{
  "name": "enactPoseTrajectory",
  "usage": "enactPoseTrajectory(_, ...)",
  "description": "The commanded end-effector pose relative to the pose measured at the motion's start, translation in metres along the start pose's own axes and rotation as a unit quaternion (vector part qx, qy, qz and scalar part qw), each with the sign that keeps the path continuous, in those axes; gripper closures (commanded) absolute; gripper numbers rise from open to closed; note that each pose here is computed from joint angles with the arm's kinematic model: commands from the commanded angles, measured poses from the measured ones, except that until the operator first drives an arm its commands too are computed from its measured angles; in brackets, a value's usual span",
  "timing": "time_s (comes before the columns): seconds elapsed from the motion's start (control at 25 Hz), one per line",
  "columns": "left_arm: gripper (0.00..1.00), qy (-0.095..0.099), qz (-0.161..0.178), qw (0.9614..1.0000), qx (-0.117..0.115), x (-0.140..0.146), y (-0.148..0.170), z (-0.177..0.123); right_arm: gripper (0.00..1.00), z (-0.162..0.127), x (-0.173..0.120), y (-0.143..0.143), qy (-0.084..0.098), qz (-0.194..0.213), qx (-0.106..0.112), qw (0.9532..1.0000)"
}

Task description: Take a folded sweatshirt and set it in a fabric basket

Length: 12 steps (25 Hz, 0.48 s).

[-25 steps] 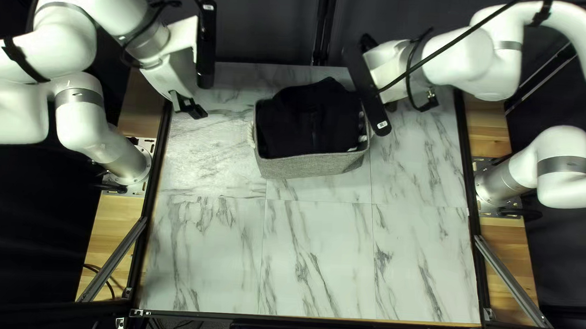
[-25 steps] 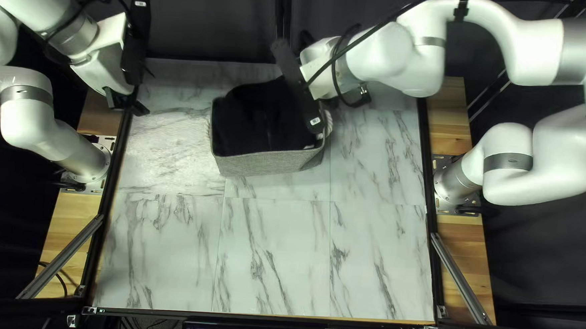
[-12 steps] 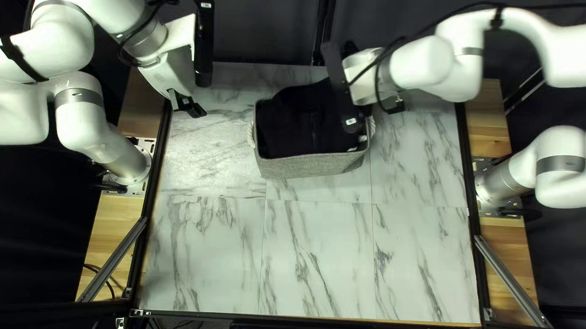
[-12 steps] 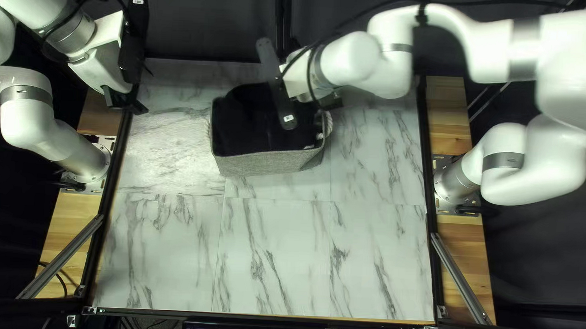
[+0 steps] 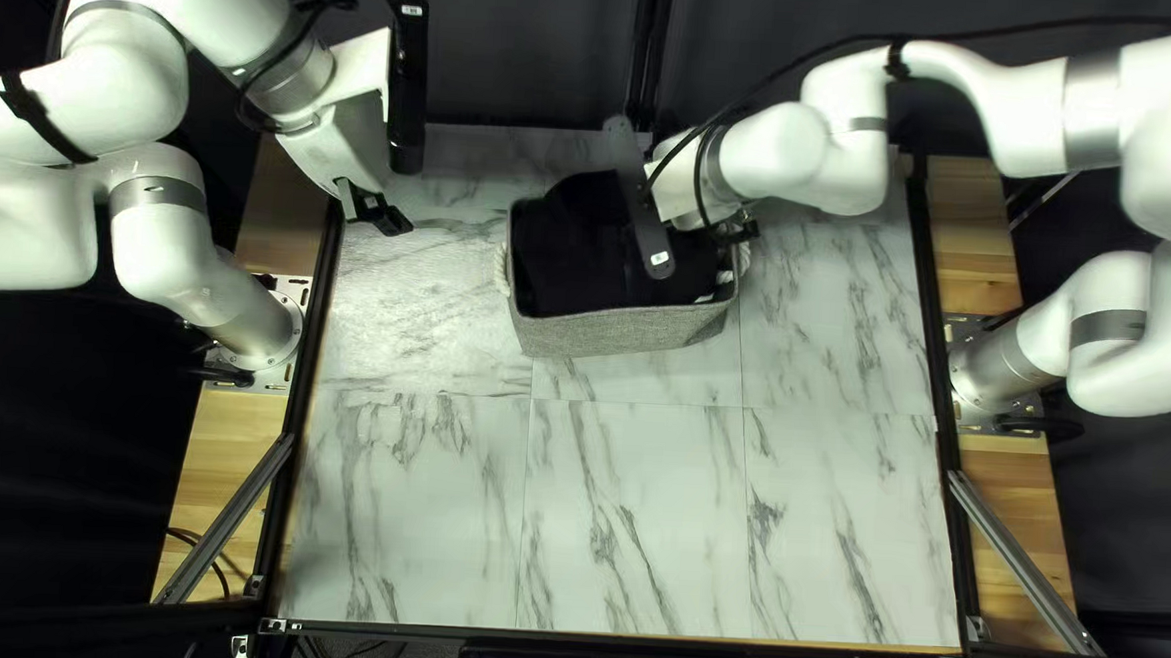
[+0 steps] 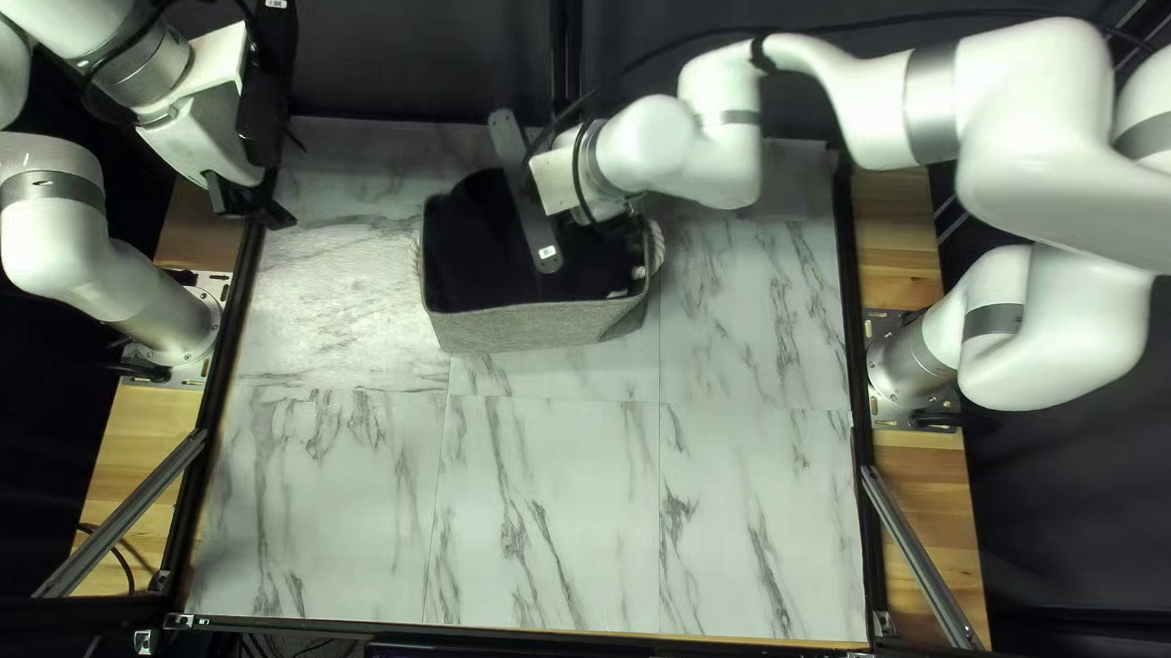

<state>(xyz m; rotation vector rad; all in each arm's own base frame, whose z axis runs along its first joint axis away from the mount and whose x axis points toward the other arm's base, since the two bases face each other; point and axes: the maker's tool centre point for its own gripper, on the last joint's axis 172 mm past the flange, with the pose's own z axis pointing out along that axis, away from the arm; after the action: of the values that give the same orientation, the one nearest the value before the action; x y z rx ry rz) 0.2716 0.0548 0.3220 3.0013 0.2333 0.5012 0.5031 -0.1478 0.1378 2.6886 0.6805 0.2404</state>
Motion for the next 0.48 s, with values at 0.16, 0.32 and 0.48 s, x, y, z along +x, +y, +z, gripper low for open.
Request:
enactPoseTrajectory(0.16, 0.00, 0.000, 0.000, 1.0000, 0.000, 0.000, 0.000, 0.000, 0.00, 0.040, -0.004, -0.010, 0.025, 0.012, 0.048, 0.9985)
enactPoseTrajectory(0.32, 0.00, 0.000, 0.000, 1.0000, 0.000, 0.000, 0.000, 0.000, 0.00, 0.058, -0.002, -0.006, 0.039, 0.016, 0.060, 0.9973)
enactPoseTrajectory(0.48, 0.00, 0.000, 0.000, 1.0000, 0.000, 0.000, 0.000, 0.000, 0.00, 0.052, 0.002, 0.003, 0.041, 0.024, 0.053, 0.9975)
